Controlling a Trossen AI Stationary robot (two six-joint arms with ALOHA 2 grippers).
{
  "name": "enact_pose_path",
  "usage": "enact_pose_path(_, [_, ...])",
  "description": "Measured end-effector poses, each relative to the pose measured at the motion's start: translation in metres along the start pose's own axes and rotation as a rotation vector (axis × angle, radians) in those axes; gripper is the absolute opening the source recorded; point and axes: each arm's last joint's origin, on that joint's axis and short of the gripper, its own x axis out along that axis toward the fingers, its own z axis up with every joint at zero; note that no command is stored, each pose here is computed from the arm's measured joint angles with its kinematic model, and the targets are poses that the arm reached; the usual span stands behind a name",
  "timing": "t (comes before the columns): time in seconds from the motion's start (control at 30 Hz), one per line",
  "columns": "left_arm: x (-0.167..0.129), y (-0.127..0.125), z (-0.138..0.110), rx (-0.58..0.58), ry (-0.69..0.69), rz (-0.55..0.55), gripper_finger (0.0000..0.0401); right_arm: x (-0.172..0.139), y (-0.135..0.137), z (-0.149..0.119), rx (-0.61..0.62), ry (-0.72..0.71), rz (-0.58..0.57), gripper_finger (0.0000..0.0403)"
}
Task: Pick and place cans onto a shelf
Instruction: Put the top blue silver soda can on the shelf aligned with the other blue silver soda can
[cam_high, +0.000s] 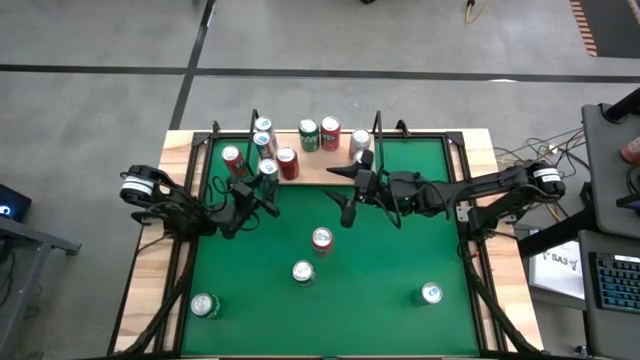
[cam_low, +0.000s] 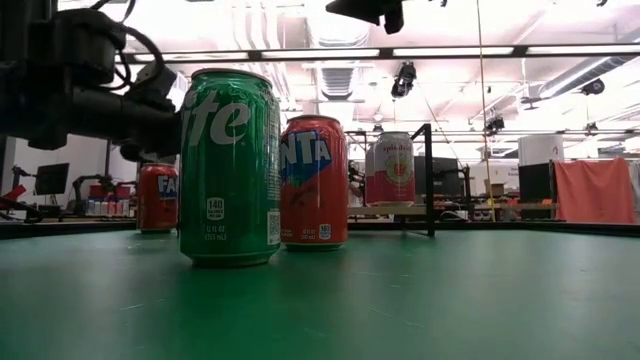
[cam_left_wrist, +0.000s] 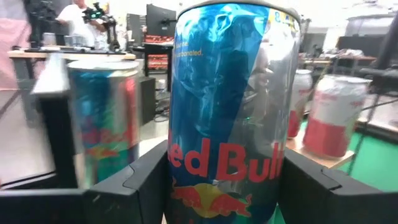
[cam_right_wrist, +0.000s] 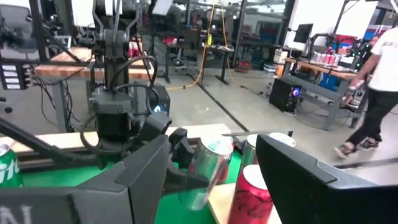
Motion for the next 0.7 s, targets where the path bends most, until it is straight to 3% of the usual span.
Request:
enact_pose_path(0.33, [0.007,-0.016,0.01,-0.011,-0.034,-0.036,0.0215,0.029,-0.001,-0.009,0.005,-0.033,-0.037,0.0233])
enact_pose_path(0.7, [0.0,-0.017,0.036,0.003,-0.104,-0.065,0.0215,0.081,-0.002,-0.006,-0.009,0.091,-0.038,0.0233])
